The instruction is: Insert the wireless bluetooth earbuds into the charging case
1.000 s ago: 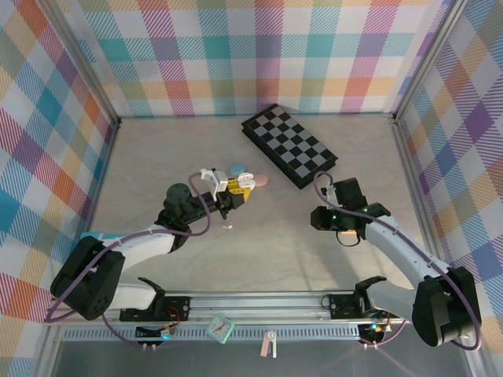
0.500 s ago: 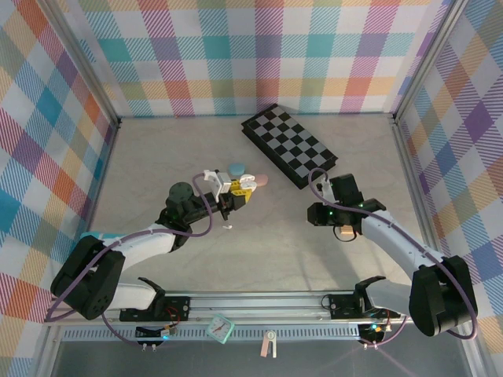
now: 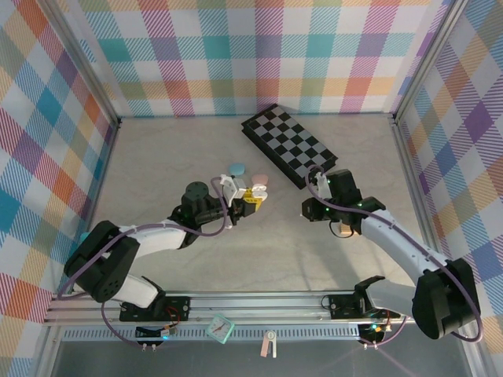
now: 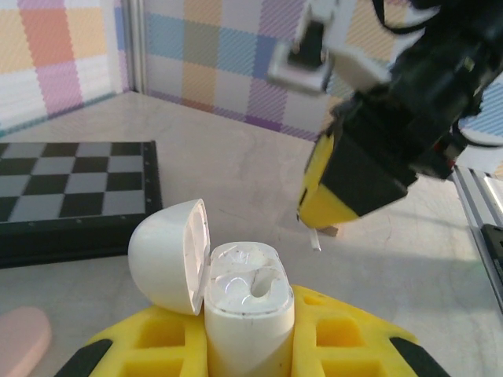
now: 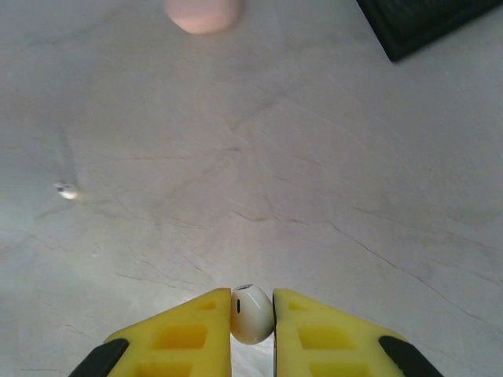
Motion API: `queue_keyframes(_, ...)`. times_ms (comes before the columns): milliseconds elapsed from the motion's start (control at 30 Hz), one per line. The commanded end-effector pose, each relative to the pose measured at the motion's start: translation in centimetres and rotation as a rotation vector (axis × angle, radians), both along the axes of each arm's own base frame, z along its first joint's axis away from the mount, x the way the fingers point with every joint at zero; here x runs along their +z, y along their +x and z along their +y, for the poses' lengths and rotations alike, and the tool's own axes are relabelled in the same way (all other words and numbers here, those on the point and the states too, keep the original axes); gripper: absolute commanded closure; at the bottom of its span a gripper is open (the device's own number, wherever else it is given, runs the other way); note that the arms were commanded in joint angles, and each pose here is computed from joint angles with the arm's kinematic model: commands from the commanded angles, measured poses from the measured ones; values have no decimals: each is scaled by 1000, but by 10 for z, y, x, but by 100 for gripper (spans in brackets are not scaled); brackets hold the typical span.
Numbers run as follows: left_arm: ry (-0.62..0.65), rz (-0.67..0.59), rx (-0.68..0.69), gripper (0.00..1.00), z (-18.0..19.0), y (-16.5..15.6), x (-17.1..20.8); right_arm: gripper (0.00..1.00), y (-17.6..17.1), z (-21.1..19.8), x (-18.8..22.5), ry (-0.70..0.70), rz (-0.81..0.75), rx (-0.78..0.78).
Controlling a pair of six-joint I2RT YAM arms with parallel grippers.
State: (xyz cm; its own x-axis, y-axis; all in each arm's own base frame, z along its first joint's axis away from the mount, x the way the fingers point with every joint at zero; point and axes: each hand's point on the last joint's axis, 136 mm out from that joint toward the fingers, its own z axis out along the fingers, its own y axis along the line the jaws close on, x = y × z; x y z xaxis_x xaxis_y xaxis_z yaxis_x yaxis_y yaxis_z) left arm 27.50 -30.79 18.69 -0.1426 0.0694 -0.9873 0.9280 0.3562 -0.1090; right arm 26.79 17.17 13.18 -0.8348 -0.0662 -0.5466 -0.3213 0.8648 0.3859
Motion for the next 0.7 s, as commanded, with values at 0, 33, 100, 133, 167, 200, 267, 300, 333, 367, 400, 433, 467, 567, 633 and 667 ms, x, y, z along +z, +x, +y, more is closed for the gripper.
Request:
queue_keyframes(0,-31,-44,-36,100,-13,1,13,81,8,19,47,37,-141,65)
queue_keyframes(33,-38,-43,-40,100,-15,1,14,81,8,23,54,40,-160,78)
queue_keyframes(100,-43,-38,-50,100,-18,0,12,81,6,32,68,53,-193,104)
queue_keyframes(133,-42,-35,-57,100,-20,-1,11,81,6,37,74,59,-209,117)
queue_keyframes(167,-41,-33,-62,100,-22,-2,10,81,5,42,80,65,-226,134)
queue_keyframes(200,-41,-33,-65,100,-23,-2,10,81,5,46,85,69,-238,146)
queue_keyframes(267,-42,-33,-81,100,-25,-5,10,81,5,55,93,73,-259,174)
queue_keyframes(300,-42,-35,-85,100,-26,-6,10,81,5,59,96,75,-267,185)
queue_keyframes(333,-42,-37,-91,100,-26,-7,10,81,4,64,99,73,-274,200)
queue_keyframes(367,-42,-39,-98,100,-27,-8,10,81,5,68,100,73,-278,212)
queue_keyframes(400,-42,-38,-101,100,-27,-9,10,81,5,71,101,71,-281,223)
queue_keyframes(433,-44,-38,-107,100,-28,-10,11,81,5,75,102,68,-286,233)
queue_keyframes(467,-46,-40,-113,100,-28,-11,13,81,6,78,102,64,-288,242)
queue_keyframes(567,-46,-39,-123,100,-30,-13,13,81,9,84,101,58,-290,256)
queue_keyframes(633,-47,-39,-127,100,-31,-13,14,81,10,87,100,54,-289,265)
queue_keyframes(667,-48,-39,-130,100,-31,-14,14,81,10,89,99,53,-286,268)
